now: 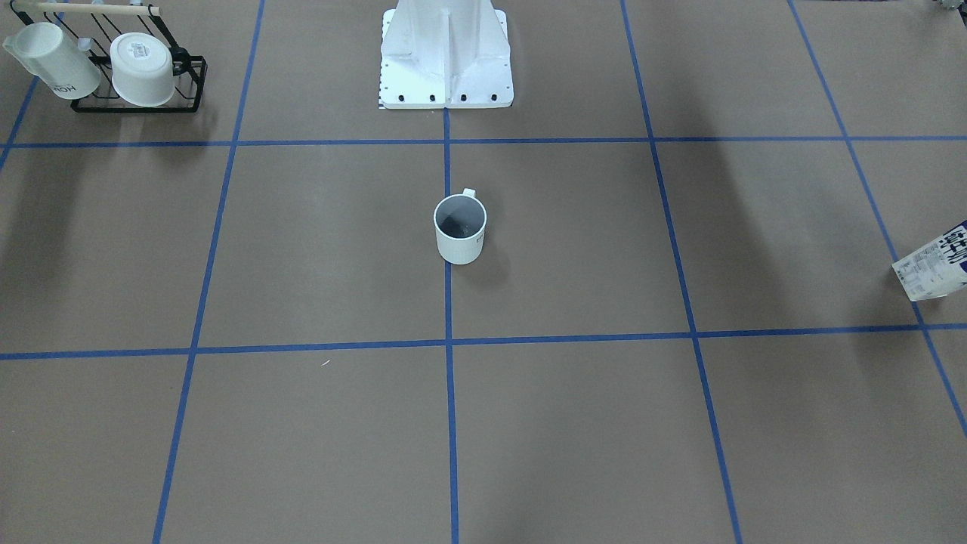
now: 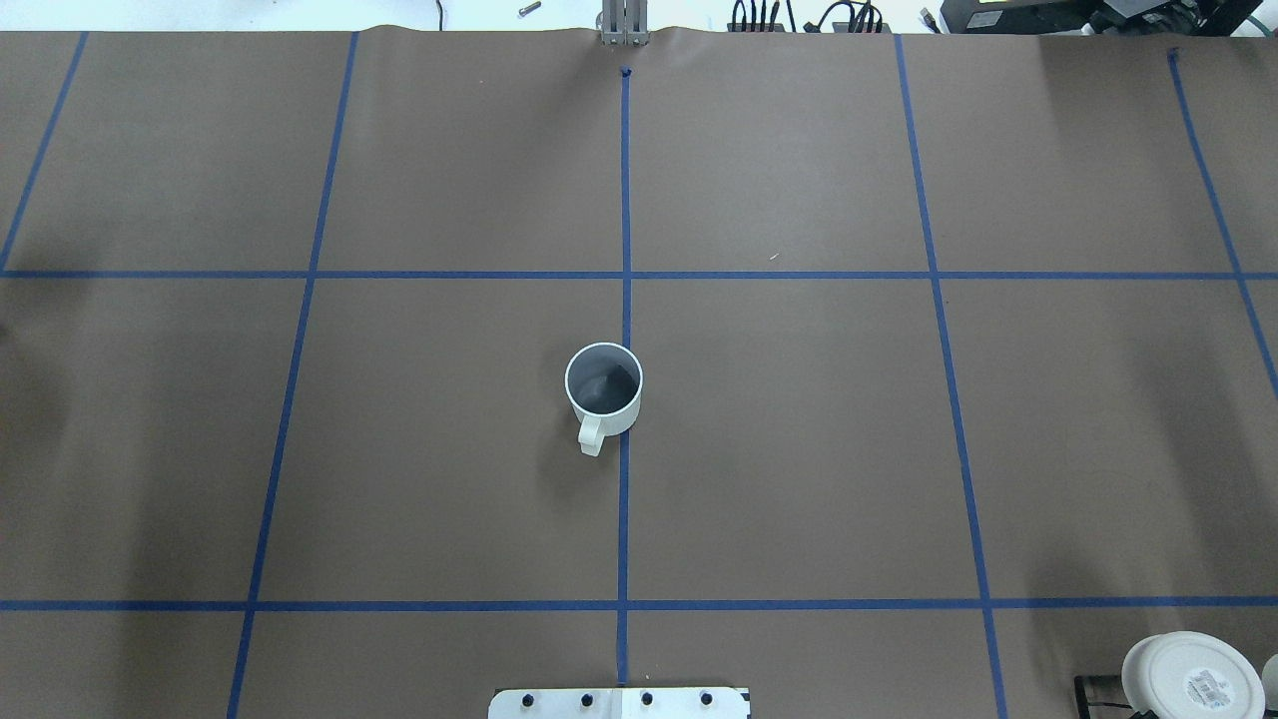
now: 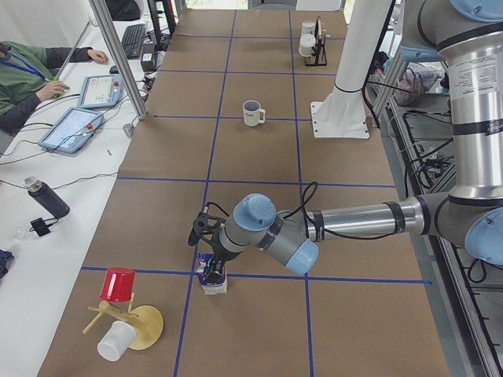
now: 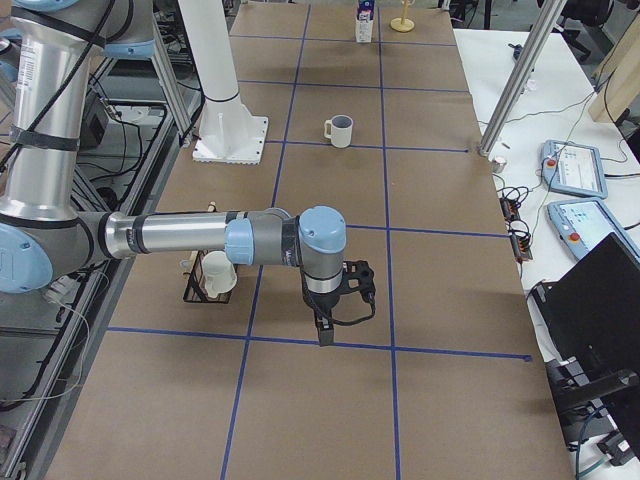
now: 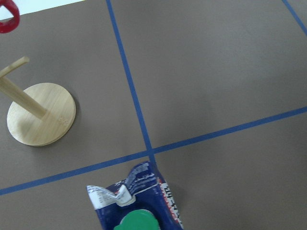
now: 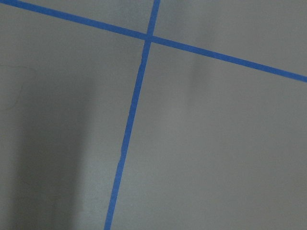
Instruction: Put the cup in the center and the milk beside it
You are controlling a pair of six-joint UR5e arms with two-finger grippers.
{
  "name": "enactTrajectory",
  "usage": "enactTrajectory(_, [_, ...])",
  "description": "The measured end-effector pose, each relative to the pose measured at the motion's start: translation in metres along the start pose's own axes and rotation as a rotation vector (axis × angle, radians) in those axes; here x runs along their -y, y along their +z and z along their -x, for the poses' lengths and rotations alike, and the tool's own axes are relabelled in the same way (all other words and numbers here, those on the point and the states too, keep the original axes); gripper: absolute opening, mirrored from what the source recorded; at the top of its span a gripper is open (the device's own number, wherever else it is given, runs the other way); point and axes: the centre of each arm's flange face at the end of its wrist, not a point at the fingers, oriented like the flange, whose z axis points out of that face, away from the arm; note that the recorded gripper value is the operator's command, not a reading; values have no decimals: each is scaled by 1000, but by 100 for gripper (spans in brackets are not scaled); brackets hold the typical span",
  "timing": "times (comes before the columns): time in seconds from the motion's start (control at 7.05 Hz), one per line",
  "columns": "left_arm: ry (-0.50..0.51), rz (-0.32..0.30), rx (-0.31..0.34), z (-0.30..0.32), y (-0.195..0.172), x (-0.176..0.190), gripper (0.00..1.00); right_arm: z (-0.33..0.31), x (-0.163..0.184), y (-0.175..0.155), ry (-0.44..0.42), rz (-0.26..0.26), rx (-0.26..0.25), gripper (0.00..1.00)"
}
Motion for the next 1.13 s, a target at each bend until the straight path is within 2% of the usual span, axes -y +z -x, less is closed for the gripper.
enactTrajectory(0.28, [-45, 10, 7, 8, 16, 15, 98, 0, -1, 1, 4, -1, 17, 100])
enactTrajectory(0.71, [-105, 35, -117, -8, 18, 35, 98, 0, 0, 0, 4, -3, 20, 100])
enactTrajectory(0.85, [-115, 52, -130, -6, 23, 30, 98, 0, 0, 0, 5, -3, 20, 100])
enactTrajectory(1.13, [-119, 77, -107, -2, 37, 21, 97, -2, -1, 4, 11, 4, 21, 100])
